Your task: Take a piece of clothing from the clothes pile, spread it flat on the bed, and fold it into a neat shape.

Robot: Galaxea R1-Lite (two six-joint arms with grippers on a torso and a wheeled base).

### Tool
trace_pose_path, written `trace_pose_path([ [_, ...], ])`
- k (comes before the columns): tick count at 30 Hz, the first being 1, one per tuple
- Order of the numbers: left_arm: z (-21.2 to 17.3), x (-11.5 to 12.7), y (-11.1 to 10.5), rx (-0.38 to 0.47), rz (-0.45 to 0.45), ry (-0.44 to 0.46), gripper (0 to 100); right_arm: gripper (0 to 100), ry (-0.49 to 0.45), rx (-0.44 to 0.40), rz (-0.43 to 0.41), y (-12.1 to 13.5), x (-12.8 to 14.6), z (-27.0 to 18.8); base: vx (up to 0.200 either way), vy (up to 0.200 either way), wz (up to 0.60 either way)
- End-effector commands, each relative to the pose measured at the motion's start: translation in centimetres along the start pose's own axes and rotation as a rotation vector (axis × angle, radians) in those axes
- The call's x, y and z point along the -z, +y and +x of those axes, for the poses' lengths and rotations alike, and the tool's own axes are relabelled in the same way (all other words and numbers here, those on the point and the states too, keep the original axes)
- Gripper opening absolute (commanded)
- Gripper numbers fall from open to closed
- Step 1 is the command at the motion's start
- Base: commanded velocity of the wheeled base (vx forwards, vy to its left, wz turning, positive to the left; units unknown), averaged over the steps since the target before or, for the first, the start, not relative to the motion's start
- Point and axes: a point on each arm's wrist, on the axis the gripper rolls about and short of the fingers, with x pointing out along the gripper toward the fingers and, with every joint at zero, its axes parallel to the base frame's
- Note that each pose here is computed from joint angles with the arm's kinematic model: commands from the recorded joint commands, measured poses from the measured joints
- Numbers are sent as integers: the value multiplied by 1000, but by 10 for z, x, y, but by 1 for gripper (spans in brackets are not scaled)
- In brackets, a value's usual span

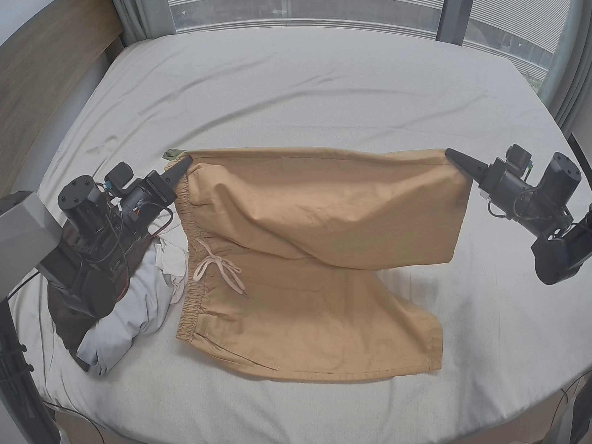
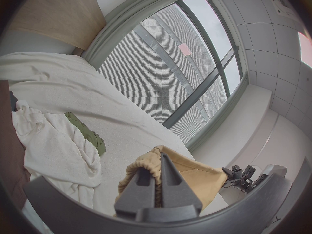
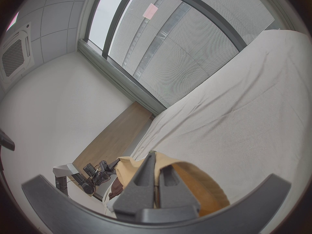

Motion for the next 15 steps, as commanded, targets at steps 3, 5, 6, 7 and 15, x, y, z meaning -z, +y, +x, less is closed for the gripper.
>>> trace_pose_path([
  [3, 17, 10, 15, -22, 2, -29, 0, 0, 3, 8, 8, -24, -2, 22, 0, 0, 0],
  [5, 20, 12, 18, -19, 3, -34, 0, 0, 2, 10, 11, -31, -3, 29, 0, 0, 0],
  [6, 22, 13, 20, -23, 2, -35, 0, 0, 1, 9, 10, -35, -3, 33, 0, 0, 0],
  [7, 23, 14, 21, -23, 3, -39, 0, 0, -3, 6, 6, -37, -4, 35, 0, 0, 0],
  [15, 38, 24, 38, -58, 2, -80, 0, 0, -21, 8, -2, -60, -3, 58, 0, 0, 0],
])
